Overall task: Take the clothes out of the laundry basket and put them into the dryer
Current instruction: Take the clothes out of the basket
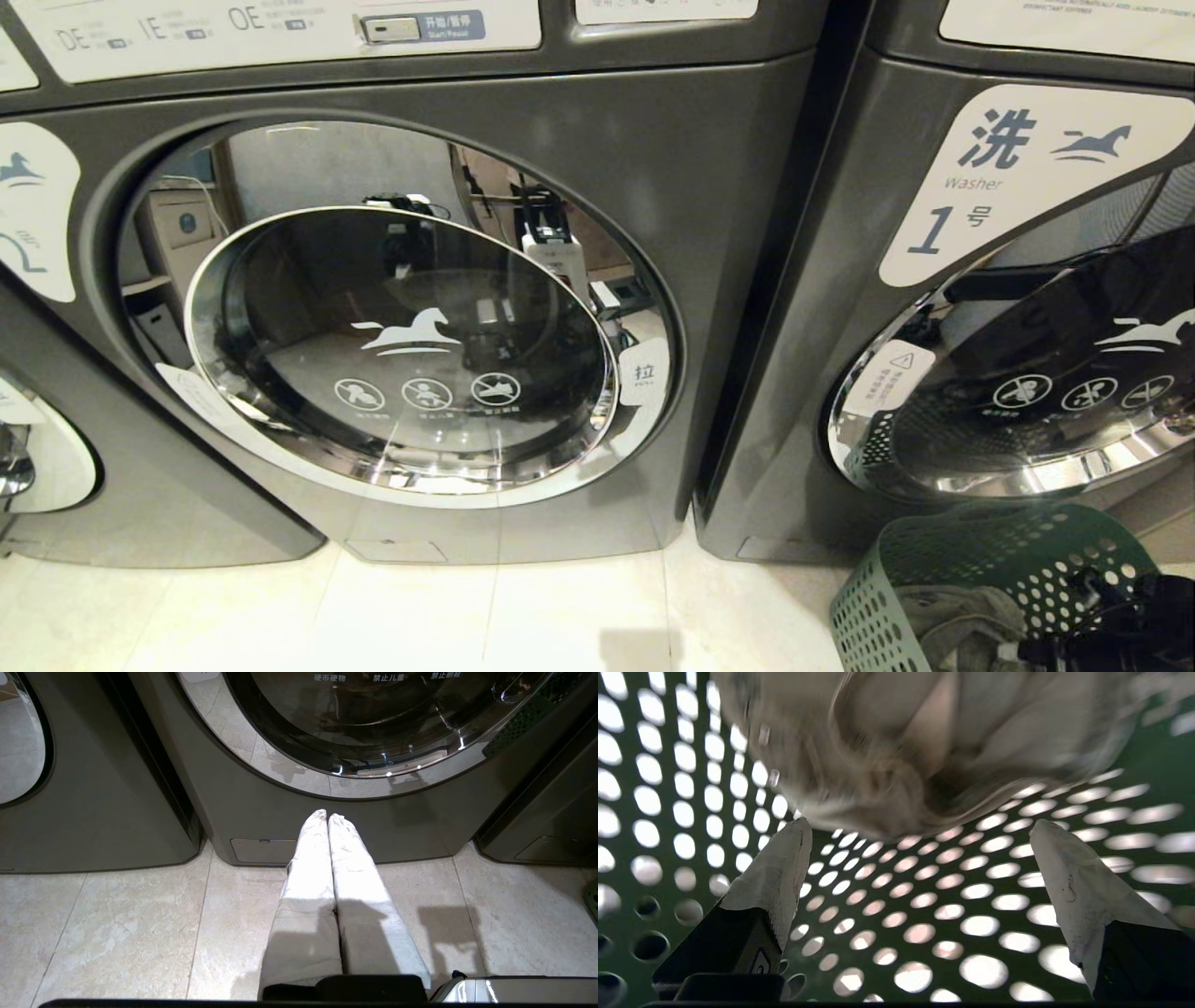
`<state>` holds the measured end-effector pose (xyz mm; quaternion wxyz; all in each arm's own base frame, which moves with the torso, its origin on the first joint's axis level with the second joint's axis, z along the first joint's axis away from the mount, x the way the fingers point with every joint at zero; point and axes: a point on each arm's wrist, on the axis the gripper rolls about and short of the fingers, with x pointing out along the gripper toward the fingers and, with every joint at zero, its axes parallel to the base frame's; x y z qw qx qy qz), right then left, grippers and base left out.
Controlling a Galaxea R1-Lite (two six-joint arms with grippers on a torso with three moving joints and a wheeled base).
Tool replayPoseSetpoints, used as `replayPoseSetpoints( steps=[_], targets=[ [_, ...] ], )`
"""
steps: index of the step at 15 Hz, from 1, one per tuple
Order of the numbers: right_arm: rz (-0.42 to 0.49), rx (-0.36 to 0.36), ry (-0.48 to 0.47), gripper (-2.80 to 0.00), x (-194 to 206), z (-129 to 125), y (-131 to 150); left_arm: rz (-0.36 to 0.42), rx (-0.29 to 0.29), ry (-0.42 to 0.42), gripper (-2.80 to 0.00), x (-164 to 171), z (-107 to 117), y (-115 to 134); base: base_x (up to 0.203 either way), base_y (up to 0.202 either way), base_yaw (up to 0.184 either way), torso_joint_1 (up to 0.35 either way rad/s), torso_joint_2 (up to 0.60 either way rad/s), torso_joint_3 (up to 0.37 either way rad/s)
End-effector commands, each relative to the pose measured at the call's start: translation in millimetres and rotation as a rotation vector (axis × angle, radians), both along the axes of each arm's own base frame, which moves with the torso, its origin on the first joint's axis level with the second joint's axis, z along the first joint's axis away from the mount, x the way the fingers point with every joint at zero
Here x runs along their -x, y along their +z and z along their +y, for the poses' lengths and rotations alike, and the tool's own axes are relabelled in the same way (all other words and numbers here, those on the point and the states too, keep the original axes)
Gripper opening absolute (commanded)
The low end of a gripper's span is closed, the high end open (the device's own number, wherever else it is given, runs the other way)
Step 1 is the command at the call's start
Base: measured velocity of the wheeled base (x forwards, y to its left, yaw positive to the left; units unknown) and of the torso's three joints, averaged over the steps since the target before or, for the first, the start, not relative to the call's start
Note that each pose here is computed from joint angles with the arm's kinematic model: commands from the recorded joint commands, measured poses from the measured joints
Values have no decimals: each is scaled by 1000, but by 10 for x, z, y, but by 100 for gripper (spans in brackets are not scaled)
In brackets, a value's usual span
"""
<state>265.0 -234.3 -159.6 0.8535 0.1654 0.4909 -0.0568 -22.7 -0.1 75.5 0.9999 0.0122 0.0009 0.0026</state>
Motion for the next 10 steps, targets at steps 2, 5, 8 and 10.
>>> replayPoseSetpoints(
  steps=[2,5,8,10],
  targets=[
    [54,-76,45,0,26,178,-469,0,0,1,-280,0,0,0,0,0,0,0,0,0],
    [73,-126,89,0,7,350,-799,0,0,1,-280,0,0,0,0,0,0,0,0,0],
    [24,-85,117,0,-96,425,-1031,0,0,1,-280,0,0,0,0,0,0,0,0,0],
    [18,-77,102,0,-225,478,-1037,0,0,1,-280,0,0,0,0,0,0,0,0,0]
  ],
)
